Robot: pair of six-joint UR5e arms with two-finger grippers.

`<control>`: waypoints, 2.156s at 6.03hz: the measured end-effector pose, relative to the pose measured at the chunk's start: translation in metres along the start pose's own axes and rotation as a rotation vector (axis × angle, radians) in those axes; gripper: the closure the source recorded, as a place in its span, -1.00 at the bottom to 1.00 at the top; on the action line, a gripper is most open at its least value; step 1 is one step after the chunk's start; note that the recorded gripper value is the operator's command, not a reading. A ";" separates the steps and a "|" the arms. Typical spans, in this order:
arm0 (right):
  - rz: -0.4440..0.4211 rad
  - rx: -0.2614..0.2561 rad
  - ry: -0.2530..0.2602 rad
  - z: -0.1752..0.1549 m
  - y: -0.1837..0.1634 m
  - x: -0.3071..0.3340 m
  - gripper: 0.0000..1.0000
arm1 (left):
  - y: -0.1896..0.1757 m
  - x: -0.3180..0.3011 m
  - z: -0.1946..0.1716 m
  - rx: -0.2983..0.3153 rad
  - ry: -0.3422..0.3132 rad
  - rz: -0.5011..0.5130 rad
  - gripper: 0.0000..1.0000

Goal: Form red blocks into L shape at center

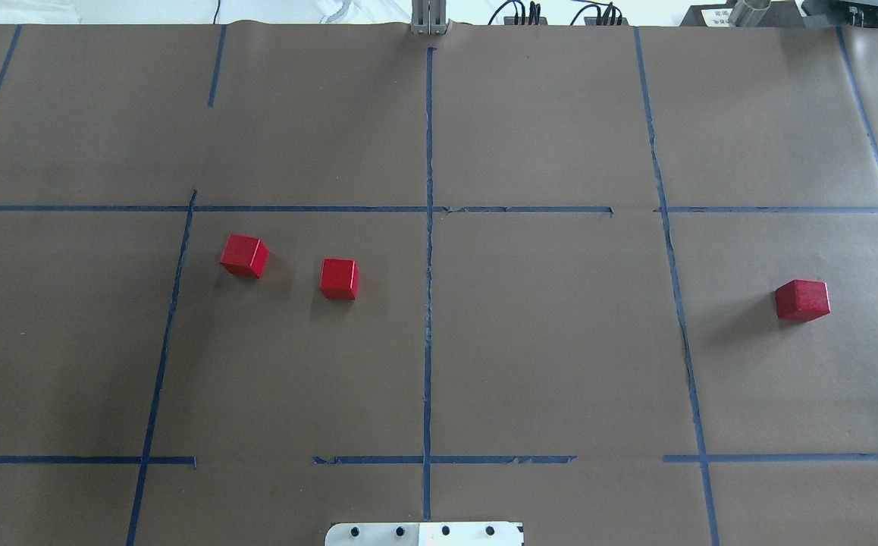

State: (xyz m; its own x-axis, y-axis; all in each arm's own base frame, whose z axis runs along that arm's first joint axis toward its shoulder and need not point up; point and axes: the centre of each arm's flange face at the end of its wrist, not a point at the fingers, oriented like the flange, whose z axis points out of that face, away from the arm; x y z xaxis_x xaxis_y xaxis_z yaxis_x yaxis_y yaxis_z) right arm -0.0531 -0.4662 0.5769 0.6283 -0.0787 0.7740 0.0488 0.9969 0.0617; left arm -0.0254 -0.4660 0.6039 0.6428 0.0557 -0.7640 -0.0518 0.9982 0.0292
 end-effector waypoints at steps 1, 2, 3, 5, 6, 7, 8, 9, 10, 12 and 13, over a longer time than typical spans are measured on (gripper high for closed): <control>0.030 0.005 -0.018 0.016 -0.008 -0.035 -1.00 | 0.000 0.001 -0.001 0.002 0.000 0.002 -1.00; 0.073 0.028 -0.031 0.032 -0.014 -0.070 -1.00 | 0.000 0.001 -0.001 0.003 0.000 0.002 -1.00; 0.132 0.052 -0.022 0.050 -0.019 -0.101 -1.00 | 0.000 0.001 -0.001 0.003 0.000 0.003 -1.00; 0.202 0.045 0.041 0.081 -0.007 -0.097 -0.99 | -0.001 0.001 -0.001 0.003 0.000 0.003 -1.00; 0.188 0.032 0.071 0.094 0.000 -0.091 -0.98 | -0.001 0.002 -0.002 0.004 0.000 0.005 -1.00; 0.174 0.014 0.085 0.106 0.005 -0.092 -0.98 | -0.001 0.003 -0.002 0.006 0.000 0.007 -1.00; 0.164 -0.003 0.092 0.117 0.007 -0.094 -0.98 | -0.001 0.004 -0.003 0.008 0.000 0.009 -1.00; 0.157 -0.012 0.095 0.122 0.008 -0.096 -0.98 | -0.002 0.005 -0.004 0.010 0.000 0.011 -1.00; 0.155 -0.015 0.096 0.124 0.009 -0.096 -0.98 | -0.002 0.005 -0.004 0.011 0.000 0.012 -1.00; 0.153 -0.027 0.100 0.130 0.011 -0.098 -0.98 | -0.002 0.006 -0.005 0.012 0.000 0.013 -1.00; 0.148 -0.042 0.105 0.138 0.014 -0.099 -0.82 | -0.002 0.007 -0.006 0.013 0.000 0.015 -1.00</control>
State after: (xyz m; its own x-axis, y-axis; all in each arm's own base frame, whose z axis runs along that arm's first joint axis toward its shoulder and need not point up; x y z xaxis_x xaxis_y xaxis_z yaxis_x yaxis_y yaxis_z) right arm -0.2216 -0.4448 0.5883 0.7085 0.0673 0.7025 -0.0191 0.9969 -0.0763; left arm -0.0253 -0.4674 0.5950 0.6418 0.0705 -0.7636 -0.0513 0.9975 0.0490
